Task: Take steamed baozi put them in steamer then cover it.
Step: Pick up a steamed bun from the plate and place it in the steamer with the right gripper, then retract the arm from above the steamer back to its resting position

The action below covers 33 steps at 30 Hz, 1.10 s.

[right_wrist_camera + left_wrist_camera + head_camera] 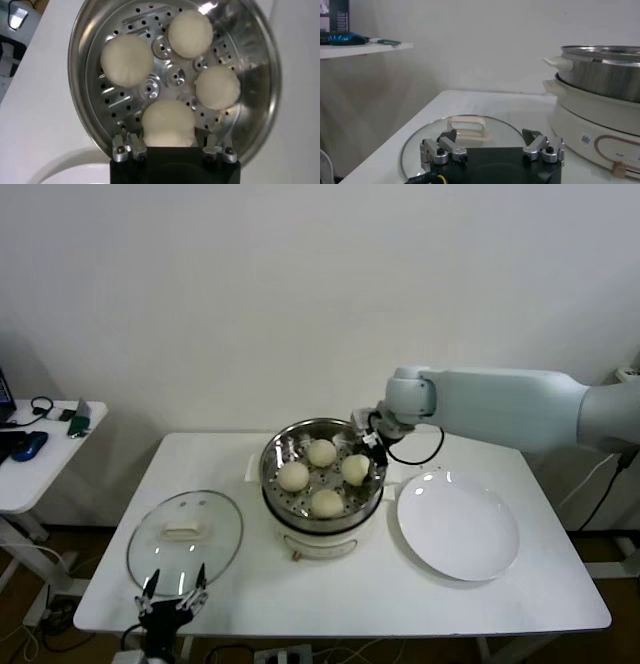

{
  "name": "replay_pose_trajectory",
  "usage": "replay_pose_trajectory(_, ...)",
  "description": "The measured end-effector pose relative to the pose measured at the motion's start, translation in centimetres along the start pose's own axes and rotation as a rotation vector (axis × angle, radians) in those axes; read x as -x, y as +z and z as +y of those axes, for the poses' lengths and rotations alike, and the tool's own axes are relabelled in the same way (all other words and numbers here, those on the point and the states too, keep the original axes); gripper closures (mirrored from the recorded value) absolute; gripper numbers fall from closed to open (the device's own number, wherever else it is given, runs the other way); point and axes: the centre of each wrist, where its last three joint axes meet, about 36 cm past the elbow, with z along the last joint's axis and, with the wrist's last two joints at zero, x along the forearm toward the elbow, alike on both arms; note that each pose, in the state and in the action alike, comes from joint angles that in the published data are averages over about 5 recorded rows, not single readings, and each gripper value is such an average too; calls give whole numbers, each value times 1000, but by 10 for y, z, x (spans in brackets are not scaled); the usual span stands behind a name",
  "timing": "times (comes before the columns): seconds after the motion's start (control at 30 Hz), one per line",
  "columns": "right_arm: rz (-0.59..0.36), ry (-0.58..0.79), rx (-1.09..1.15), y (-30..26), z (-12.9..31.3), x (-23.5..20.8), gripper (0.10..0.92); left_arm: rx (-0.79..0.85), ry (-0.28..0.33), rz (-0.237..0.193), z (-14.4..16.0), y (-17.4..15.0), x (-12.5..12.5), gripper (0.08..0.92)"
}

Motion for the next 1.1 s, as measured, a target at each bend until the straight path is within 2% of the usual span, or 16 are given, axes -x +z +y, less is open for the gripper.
replay_pose_trajectory(0.27,-2,0,-12,-3,-4,5,216,-1,1,-3,-1,-2,-1,177)
replay_pose_trajectory(0.43,-22,-4,-12,2,-17,-21,200,1,2,-6,0,-5,-1,177)
replay_pose_trajectory(0.53,-65,0,16,9,-27,-49,200,1,8,-4,1,-8,-1,177)
replay_pose_trajectory(0.67,-175,42,97,22,-35,-85,199,3,19,-7,2,-11,0,177)
replay_pose_trajectory(0.77,-283,118,171,31,-35,-104,200,7,26,-12,1,-12,2,177)
replay_pose_trajectory(0.9,-420,287,278,50,-26,-113,199,20,29,-23,2,-13,6,177)
replay_pose_trajectory(1.1,-550,567,487,101,8,-106,200,46,30,-44,7,-17,14,177)
